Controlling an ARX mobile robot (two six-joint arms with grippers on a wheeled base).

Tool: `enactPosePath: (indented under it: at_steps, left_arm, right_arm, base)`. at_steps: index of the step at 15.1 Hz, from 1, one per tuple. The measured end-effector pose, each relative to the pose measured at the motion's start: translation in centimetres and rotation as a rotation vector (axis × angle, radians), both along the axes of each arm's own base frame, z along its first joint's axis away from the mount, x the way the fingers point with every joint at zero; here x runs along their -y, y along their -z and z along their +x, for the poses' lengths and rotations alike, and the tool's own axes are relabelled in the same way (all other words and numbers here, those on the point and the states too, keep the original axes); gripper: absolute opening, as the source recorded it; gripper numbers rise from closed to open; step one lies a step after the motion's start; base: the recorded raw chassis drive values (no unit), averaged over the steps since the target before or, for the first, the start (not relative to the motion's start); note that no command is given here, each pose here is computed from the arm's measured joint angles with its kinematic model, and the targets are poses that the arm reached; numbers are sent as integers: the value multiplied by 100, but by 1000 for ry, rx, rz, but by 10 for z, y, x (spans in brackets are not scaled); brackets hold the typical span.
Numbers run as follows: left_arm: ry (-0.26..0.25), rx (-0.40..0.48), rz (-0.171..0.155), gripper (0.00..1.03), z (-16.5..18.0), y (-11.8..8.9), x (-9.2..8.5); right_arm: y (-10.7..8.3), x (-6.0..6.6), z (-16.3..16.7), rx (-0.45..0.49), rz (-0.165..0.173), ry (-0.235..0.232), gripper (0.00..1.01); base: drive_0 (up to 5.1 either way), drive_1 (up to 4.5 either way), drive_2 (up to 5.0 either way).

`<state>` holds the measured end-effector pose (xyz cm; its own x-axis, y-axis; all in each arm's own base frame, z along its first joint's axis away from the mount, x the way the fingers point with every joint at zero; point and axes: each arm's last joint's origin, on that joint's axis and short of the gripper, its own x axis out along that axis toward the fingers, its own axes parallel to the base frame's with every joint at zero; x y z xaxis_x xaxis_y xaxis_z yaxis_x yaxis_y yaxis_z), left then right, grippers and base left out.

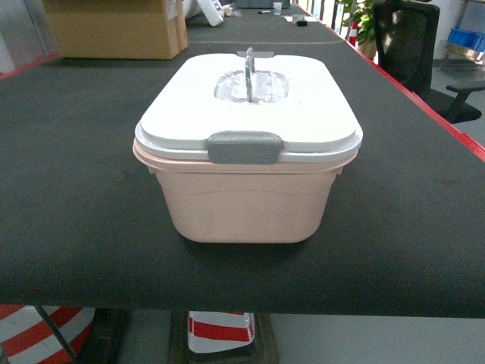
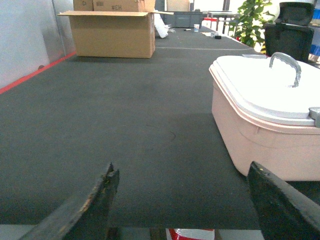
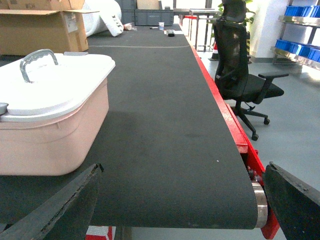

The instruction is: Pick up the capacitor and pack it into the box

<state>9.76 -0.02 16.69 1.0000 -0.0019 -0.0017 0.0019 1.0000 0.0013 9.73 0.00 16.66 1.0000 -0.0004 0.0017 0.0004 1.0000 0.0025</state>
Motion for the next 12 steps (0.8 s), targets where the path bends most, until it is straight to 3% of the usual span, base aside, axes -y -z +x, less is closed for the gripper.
enactPosePath:
  at_steps: [3,12]
  left_arm:
    - [0,0,1,100,0,0,0]
    - [0,0,0,98,0,0,0]
  right_arm:
    - [0,0,0,0,0,0,98]
    - [0,0,0,0,0,0,98]
  base:
    - [0,0,0]
    - [0,0,0]
